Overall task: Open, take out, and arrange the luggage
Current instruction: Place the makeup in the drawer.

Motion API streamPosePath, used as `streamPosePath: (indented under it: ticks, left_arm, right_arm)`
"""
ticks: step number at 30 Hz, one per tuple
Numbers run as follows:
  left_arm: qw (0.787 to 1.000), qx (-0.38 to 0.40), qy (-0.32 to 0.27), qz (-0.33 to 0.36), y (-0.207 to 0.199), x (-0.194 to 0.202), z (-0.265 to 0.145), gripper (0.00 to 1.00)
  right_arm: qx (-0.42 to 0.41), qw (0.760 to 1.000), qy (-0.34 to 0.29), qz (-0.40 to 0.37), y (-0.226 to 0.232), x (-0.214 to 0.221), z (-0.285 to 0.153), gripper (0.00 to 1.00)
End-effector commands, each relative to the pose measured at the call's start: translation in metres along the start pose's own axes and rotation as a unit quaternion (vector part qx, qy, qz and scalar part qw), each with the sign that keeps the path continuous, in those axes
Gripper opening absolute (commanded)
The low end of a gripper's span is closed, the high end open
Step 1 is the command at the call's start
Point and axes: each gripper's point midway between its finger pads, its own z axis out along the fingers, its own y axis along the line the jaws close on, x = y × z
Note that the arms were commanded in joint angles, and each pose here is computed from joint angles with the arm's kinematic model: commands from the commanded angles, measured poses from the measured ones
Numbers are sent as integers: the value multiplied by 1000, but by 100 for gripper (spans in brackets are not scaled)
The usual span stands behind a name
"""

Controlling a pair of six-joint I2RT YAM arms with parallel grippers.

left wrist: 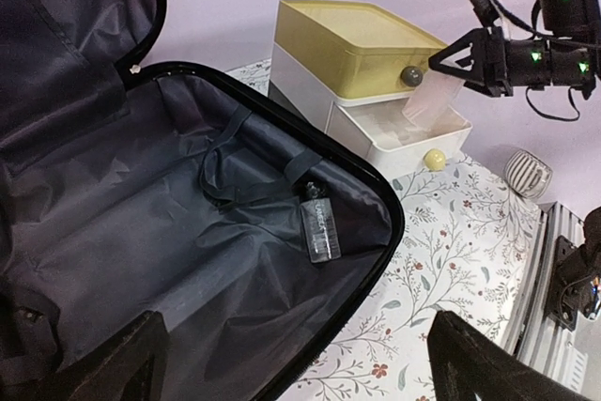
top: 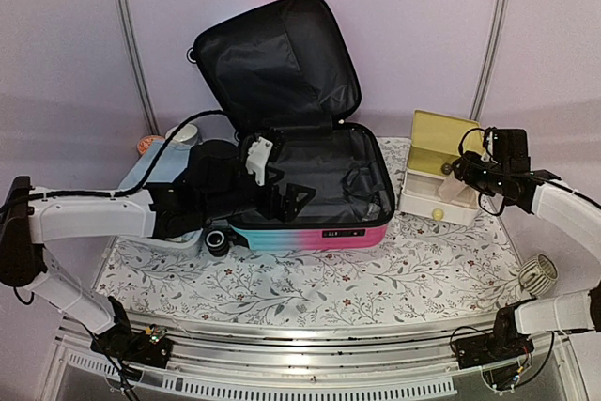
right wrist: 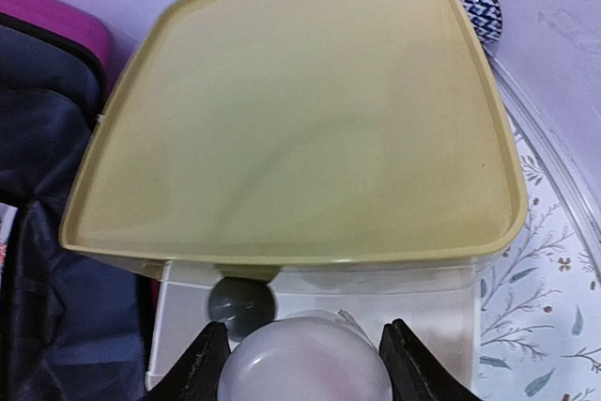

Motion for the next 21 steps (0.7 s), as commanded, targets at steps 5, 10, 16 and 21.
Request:
streamPosePath:
  ticks: [5, 10, 16, 21]
  left_arm:
    - [1000, 10, -18, 1, 1, -9, -4, 98]
    - [1000, 12, -21, 2, 0, -13, -5, 98]
    - [1000, 12, -23, -3, 0, -12, -10, 98]
    - [1000, 9, -27, 0, 2, -15, -16, 98]
  right_arm:
    - [-177, 972, -21, 152, 53, -7, -16, 32]
    - [-221, 947, 7, 232, 62, 6, -3, 31]
    - [-154, 949, -7, 276, 32, 21, 19, 40]
    - [-66, 960, -13, 273, 0, 32, 27, 76]
